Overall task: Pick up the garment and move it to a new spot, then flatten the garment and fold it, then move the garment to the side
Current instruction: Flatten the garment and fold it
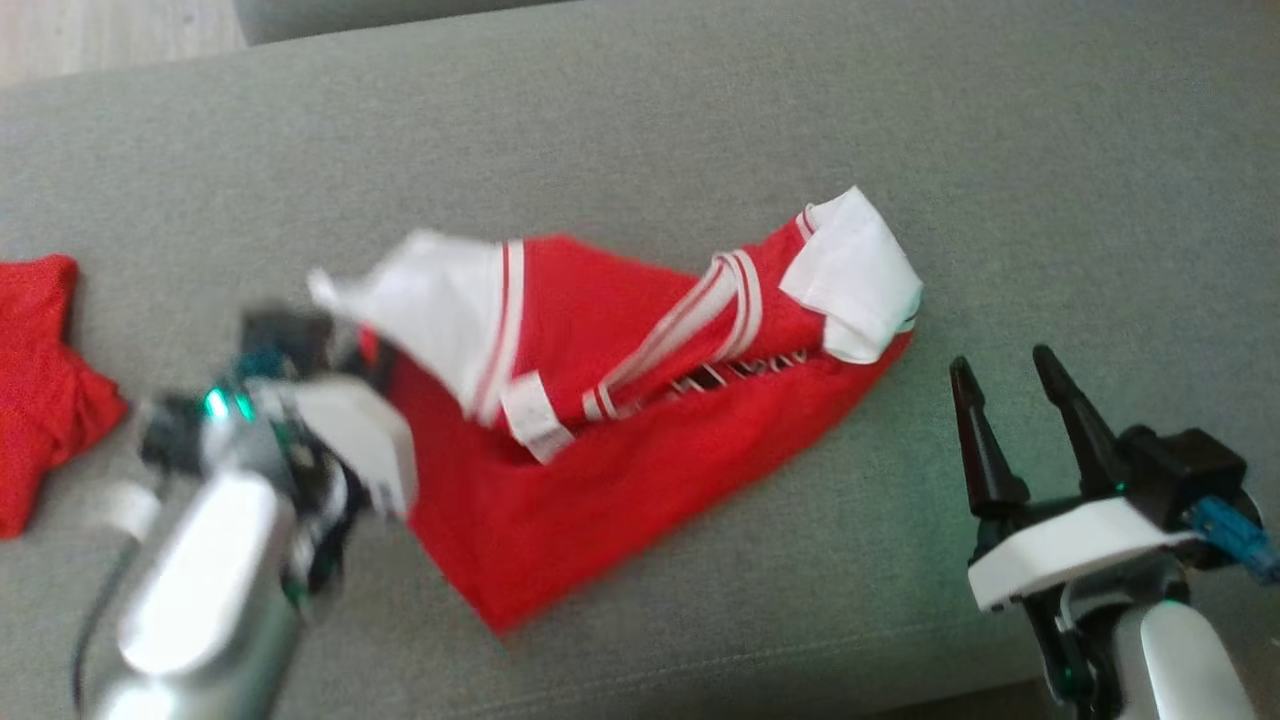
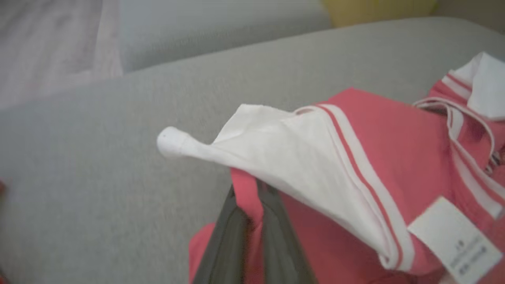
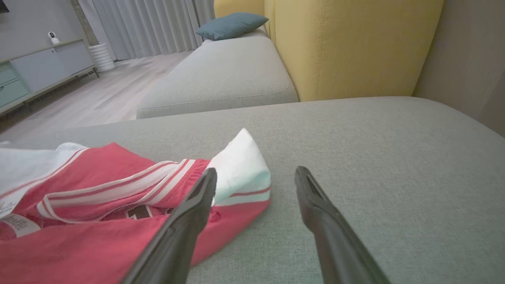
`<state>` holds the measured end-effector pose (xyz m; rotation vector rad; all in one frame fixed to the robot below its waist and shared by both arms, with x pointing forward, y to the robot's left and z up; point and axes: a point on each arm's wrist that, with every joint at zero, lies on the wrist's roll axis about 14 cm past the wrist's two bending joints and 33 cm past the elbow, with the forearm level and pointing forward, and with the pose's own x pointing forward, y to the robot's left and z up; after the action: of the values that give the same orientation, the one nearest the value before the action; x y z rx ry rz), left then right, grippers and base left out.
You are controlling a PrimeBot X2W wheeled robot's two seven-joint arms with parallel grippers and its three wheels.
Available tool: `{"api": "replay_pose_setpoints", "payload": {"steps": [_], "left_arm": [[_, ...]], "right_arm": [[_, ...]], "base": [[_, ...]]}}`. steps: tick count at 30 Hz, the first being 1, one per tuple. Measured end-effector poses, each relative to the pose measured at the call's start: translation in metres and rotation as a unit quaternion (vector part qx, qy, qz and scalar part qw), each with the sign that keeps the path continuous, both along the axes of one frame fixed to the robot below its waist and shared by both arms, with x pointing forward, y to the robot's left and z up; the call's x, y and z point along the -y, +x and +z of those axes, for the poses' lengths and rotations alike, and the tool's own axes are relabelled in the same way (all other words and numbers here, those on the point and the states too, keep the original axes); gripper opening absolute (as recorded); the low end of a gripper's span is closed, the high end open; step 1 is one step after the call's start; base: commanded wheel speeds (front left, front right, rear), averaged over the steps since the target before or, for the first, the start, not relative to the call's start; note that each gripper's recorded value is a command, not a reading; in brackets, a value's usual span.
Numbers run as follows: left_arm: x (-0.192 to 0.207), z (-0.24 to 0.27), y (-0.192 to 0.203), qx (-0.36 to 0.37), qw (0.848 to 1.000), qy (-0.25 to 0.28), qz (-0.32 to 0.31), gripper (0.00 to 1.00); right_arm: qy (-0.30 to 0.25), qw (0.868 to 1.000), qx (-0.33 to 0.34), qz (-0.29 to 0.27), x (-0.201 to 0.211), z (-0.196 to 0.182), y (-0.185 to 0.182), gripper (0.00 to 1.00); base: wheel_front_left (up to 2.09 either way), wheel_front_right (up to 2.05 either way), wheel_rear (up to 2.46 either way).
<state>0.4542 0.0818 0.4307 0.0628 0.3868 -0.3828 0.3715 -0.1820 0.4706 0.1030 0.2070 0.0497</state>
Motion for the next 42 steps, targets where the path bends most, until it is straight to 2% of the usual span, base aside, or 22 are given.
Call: {"api": "replay_pose_setpoints", "payload": {"steps": [4,7,14,15,16,17,20,26,33,39,42], "left_arm": [[0.001,0.038,0.042,0.062,0.998,-0.001,0.001,0.0],[0.004,0.047,0.059,0.074,0.997,-0.005,-0.001,0.0],[0.003,0.028,0.1,0.046,0.999,-0.001,0.001,0.0],[0.003,0.021,0.102,0.035,0.999,-0.003,0.004,0.18],[0.004,0.013,0.102,0.022,1.0,-0.007,0.005,0.86],[0.005,0.005,0.101,0.01,1.0,-0.009,0.006,1.0],[0.006,-0.01,0.096,-0.008,1.0,-0.018,0.011,1.0],[-0.013,0.007,0.093,0.065,0.995,-0.046,0.064,1.0],[-0.039,0.012,0.045,0.114,0.986,-0.042,0.118,1.0],[-0.055,0.061,0.008,0.201,0.969,-0.042,0.137,1.0],[-0.059,0.07,-0.015,0.218,0.964,-0.042,0.143,1.0]], "right_arm": [[-0.001,1.0,0.011,-0.007,0.005,0.005,0.007,1.0],[0.0,1.0,0.01,-0.011,0.008,0.003,0.007,1.0],[0.002,0.999,0.007,-0.036,0.022,-0.001,0.001,1.0],[0.002,0.999,0.008,-0.041,0.025,-0.002,0.001,1.0],[0.003,0.999,0.005,-0.045,0.028,-0.003,-0.001,1.0],[0.003,0.999,0.003,-0.049,0.03,-0.005,-0.002,1.0],[0.002,0.999,0.0,-0.053,0.033,-0.008,-0.003,1.0],[-0.001,0.999,0.012,-0.044,0.028,-0.002,0.003,1.0],[-0.012,0.999,0.03,-0.016,0.013,0.013,0.013,1.0],[-0.011,0.999,0.04,0.006,-0.001,0.023,0.019,1.0],[-0.014,0.999,0.046,0.018,-0.009,0.028,0.02,1.0]], "base": [[0.0,0.0,0.0],[0.0,0.0,0.0],[0.0,0.0,0.0],[0.0,0.0,0.0],[0.0,0.0,0.0],[0.0,0.0,0.0],[0.0,0.0,0.0],[0.0,0.0,0.0],[0.0,0.0,0.0],[0.0,0.0,0.0],[0.0,0.0,0.0]]}}
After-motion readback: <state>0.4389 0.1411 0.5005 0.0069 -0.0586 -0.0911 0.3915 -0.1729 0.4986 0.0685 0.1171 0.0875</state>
